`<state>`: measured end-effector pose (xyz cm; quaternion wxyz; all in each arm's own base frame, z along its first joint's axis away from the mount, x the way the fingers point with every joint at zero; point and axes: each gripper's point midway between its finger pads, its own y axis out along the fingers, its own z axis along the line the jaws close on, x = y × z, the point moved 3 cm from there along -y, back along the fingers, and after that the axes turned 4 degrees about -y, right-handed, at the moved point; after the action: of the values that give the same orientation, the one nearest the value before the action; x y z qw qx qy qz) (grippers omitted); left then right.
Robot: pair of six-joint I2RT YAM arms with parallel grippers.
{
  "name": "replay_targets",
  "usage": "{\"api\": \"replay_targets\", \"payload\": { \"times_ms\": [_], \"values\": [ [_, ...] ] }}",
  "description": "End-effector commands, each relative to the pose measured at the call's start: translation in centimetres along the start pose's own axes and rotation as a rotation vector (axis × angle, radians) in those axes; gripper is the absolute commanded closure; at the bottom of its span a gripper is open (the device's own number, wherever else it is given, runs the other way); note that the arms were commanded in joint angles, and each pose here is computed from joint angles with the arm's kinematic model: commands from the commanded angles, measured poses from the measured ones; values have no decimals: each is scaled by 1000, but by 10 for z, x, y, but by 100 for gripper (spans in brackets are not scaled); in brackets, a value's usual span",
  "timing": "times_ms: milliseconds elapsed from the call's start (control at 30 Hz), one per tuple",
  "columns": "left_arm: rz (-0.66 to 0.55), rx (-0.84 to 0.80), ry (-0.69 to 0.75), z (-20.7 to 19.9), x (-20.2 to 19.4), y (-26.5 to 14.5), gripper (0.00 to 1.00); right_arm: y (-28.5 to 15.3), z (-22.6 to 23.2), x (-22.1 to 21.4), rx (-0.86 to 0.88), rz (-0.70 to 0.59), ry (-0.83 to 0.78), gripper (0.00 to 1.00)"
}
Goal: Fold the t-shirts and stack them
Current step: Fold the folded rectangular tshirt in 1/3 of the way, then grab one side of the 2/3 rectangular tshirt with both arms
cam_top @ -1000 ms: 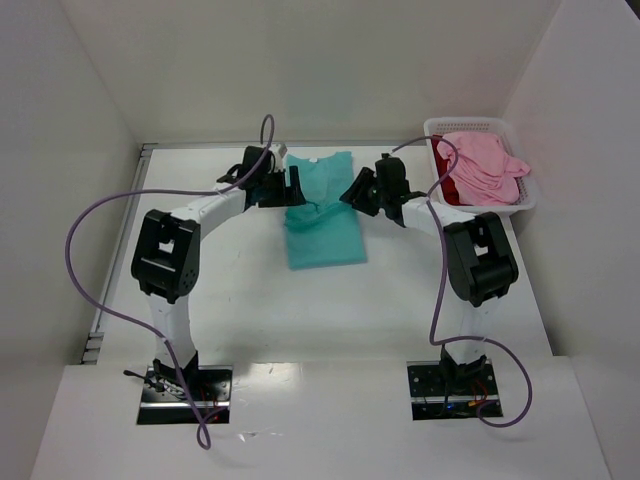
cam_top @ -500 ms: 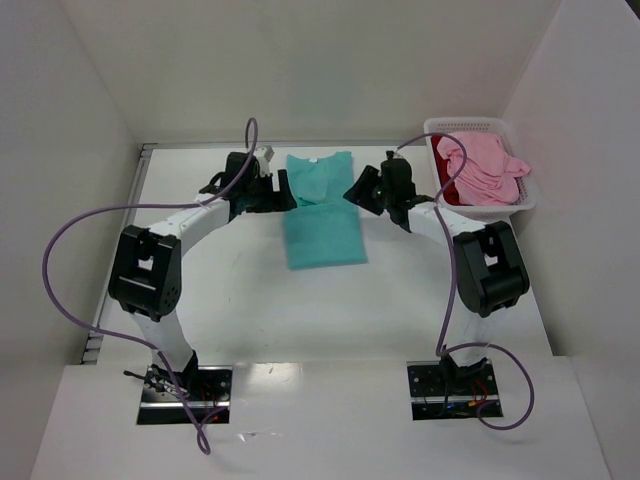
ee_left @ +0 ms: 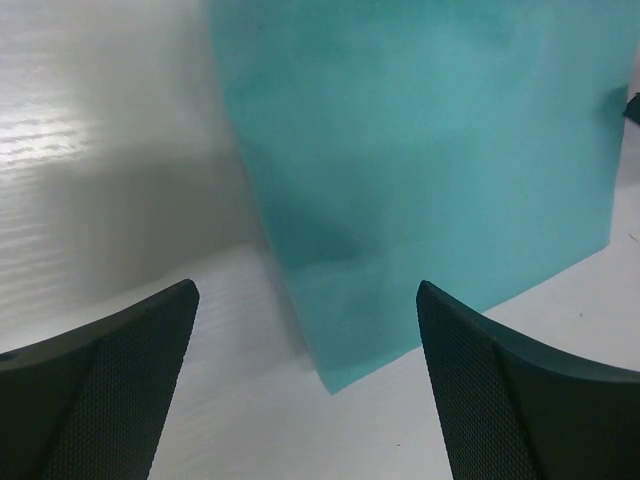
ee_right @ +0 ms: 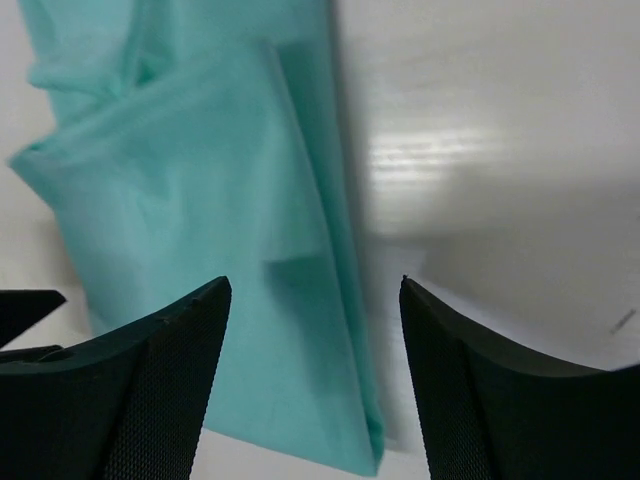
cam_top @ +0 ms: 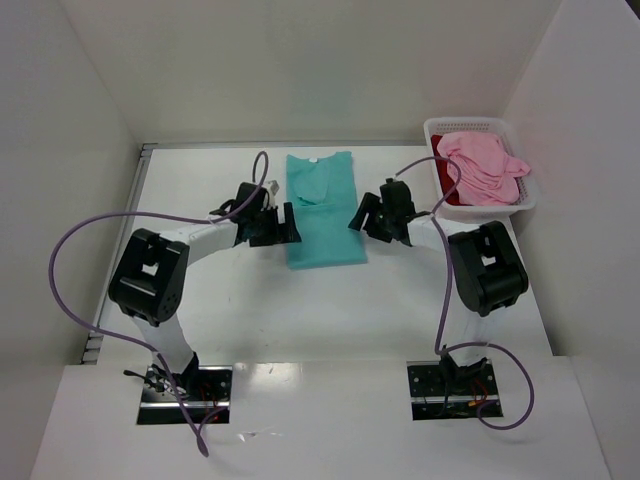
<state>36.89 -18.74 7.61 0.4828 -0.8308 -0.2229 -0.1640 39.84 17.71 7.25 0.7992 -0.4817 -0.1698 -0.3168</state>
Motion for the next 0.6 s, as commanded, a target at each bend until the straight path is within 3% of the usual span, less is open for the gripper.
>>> {"api": "replay_targets", "payload": {
  "times_ms": [0, 67, 300, 567],
  "values": [
    [-76, -34, 1, -22, 13, -13, 3, -12, -6, 0, -19, -14, -10, 26],
    [-40, -29, 11, -25, -7, -11, 3, -18, -9, -8, -20, 4, 1, 26],
    [-33, -52, 16, -38, -24, -20, 3, -35, -15, -24, -11, 18, 11, 26],
    [-10, -15, -14, -25, -45, -24, 3, -47, -9, -41, 19, 43, 14, 38]
  ]
}}
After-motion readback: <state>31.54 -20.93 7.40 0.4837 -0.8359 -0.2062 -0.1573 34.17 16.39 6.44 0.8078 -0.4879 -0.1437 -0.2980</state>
